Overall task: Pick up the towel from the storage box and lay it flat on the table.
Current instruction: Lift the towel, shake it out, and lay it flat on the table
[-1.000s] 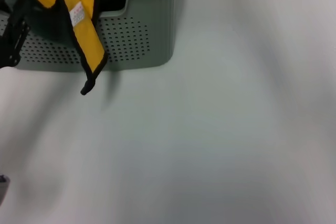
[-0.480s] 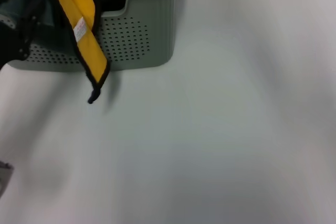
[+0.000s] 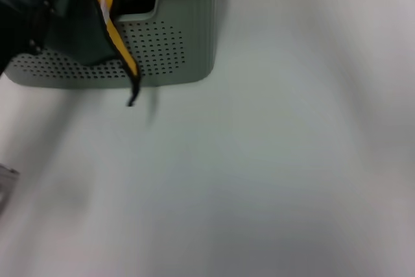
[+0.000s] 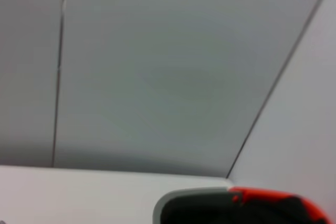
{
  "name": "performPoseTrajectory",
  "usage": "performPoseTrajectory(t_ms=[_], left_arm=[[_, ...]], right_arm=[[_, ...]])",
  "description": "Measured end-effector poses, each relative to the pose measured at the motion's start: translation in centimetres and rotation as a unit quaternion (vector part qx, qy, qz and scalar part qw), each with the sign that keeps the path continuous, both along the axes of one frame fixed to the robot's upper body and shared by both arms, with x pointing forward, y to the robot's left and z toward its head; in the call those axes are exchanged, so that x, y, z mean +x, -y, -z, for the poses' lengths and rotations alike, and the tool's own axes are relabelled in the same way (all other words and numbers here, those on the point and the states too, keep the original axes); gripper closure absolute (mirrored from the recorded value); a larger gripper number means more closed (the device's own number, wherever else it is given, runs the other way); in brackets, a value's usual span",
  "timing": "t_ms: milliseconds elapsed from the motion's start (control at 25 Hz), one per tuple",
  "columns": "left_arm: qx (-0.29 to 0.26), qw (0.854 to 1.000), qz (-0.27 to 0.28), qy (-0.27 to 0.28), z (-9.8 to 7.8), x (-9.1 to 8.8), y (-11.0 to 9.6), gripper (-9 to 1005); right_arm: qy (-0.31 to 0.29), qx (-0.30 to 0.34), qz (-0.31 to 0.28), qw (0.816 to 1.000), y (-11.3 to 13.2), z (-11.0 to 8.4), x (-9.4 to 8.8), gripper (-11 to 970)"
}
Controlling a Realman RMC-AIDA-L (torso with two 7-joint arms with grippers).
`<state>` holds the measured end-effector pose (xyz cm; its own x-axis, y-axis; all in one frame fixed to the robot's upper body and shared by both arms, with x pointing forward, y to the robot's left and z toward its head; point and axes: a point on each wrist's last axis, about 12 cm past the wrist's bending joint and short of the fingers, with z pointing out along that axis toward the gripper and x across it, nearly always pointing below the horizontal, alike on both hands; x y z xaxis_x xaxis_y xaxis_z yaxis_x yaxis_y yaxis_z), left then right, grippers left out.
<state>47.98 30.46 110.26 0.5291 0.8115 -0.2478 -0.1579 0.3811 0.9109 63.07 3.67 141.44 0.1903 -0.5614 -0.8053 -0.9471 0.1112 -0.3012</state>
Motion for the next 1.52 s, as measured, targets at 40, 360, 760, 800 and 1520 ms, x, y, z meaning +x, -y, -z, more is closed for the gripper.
performPoseTrajectory(t_ms=[40,360,760,800,1520], left_arm=[[-0.018,1.0,0.003,-0.005,-0.1,0.0,-0.1,582],[-0.228,0.967,0.102,-0.051,-2.1,-0.3,-1.4,585],[-0.388,0.886,0.23,-0.103,-4.5,0.2,-3.3,587],[-0.395,0.882,0.235,-0.105,-4.6,0.2,-3.4,587],[-0.427,0.856,0.265,-0.121,-5.1,0.4,-3.9,585]], right_arm=[[0.008,0.016,0.002,1.0,1.7,-0.4,-0.2,953],[0.111,0.185,0.012,0.976,15.4,-0.3,-3.5,954],[0.095,0.286,-0.093,0.949,25.1,2.1,-6.4,954],[0.092,0.29,-0.085,0.949,25.9,1.9,-6.7,954],[-0.195,0.009,0.045,0.98,23.8,5.3,-6.0,953]])
